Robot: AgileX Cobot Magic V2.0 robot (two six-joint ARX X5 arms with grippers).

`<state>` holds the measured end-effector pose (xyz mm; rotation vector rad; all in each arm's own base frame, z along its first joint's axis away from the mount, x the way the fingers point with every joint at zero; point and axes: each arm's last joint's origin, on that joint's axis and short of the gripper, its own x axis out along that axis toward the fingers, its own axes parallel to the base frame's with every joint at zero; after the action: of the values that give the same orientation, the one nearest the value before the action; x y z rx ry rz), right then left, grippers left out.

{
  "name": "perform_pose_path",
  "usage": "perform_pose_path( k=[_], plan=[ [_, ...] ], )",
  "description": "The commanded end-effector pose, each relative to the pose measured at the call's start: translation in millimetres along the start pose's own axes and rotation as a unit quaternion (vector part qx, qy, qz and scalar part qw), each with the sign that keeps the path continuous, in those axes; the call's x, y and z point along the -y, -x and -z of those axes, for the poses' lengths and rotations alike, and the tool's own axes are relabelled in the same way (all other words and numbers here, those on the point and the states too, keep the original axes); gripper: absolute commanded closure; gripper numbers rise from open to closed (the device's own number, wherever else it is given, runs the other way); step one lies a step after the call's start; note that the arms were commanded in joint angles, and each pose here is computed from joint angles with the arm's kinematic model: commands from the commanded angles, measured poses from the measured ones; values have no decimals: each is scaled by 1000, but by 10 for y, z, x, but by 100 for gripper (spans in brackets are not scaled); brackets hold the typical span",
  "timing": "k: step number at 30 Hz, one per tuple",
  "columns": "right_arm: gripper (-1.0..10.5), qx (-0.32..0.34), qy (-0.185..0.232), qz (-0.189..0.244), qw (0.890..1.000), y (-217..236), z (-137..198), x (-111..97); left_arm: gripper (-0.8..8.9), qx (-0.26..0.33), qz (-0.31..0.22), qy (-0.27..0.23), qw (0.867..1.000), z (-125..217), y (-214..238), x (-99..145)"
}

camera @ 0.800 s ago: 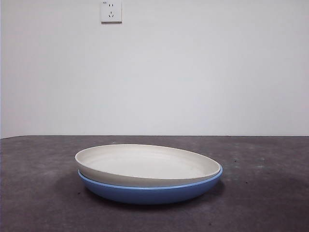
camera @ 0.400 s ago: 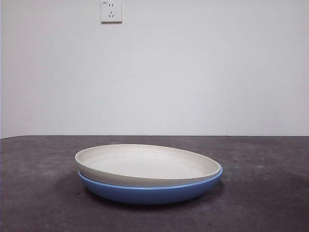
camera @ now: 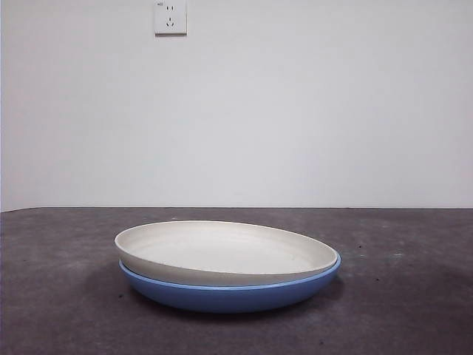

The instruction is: Pick up the white plate, put it on the blue plate, put it on desk

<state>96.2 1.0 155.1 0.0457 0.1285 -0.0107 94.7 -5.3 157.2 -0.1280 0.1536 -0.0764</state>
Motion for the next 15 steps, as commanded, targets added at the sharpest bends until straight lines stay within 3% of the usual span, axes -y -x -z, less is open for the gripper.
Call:
perform_pose_path(
  k=[1, 15],
  plan=[
    [930, 10, -2, 0, 1000, -3, -9, 0, 789, -2, -1, -5, 1000, 52, -20, -9],
    [930, 20, -2, 0, 1000, -3, -27, 0, 789, -2, -1, -5, 1000, 52, -20, -9]
  ],
)
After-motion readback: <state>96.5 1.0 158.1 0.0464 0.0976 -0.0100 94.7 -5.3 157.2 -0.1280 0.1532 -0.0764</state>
